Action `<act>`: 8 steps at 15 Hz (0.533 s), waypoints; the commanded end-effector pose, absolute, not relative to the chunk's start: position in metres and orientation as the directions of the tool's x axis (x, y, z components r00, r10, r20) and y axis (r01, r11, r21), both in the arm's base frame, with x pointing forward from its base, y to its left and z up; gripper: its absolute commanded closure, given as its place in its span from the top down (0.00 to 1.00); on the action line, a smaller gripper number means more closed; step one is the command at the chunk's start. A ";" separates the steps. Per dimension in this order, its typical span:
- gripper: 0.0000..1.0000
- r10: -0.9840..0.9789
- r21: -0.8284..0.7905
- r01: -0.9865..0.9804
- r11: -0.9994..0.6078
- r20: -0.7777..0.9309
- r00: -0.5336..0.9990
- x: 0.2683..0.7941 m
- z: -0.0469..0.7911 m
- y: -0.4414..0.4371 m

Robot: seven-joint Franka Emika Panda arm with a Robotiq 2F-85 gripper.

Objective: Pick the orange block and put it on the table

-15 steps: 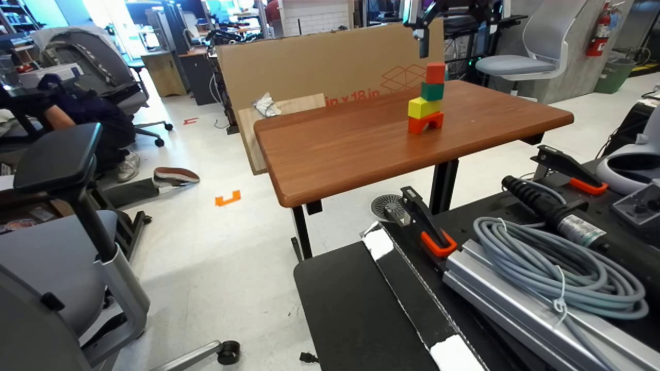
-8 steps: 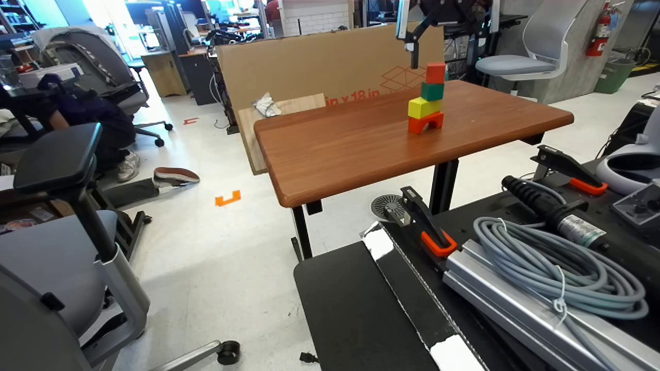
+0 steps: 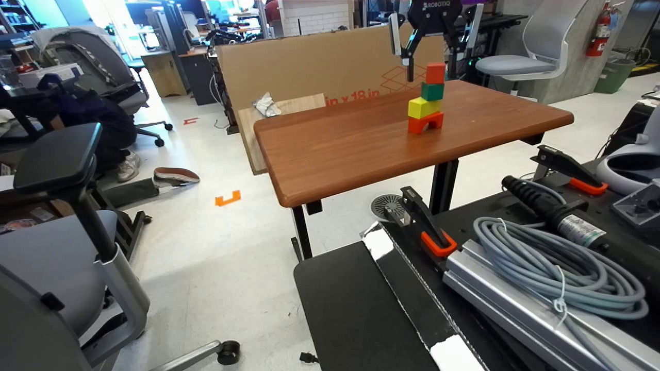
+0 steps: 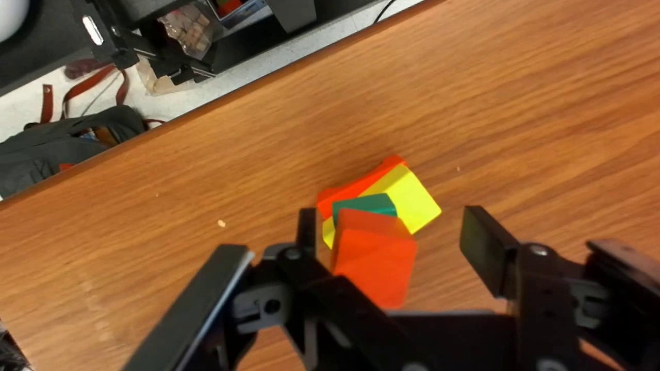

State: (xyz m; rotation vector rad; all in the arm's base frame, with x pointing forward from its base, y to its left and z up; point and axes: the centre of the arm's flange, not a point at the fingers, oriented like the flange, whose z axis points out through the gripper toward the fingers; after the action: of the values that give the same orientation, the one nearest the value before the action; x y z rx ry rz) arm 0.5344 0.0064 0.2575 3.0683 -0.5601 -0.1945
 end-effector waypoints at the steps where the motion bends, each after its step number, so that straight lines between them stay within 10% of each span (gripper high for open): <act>1: 0.42 -0.359 0.065 -0.354 -0.933 -0.082 0.930 0.536 0.256 0.009; 5: 0.12 -0.355 0.091 -0.348 -0.933 -0.081 0.931 0.534 0.258 0.007; 8: 0.08 -0.352 0.111 -0.342 -0.933 -0.082 0.933 0.533 0.260 0.006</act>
State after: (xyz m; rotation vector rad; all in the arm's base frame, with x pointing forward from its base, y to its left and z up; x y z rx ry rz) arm 0.5349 0.0056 0.2572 3.0217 -0.5401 -0.1710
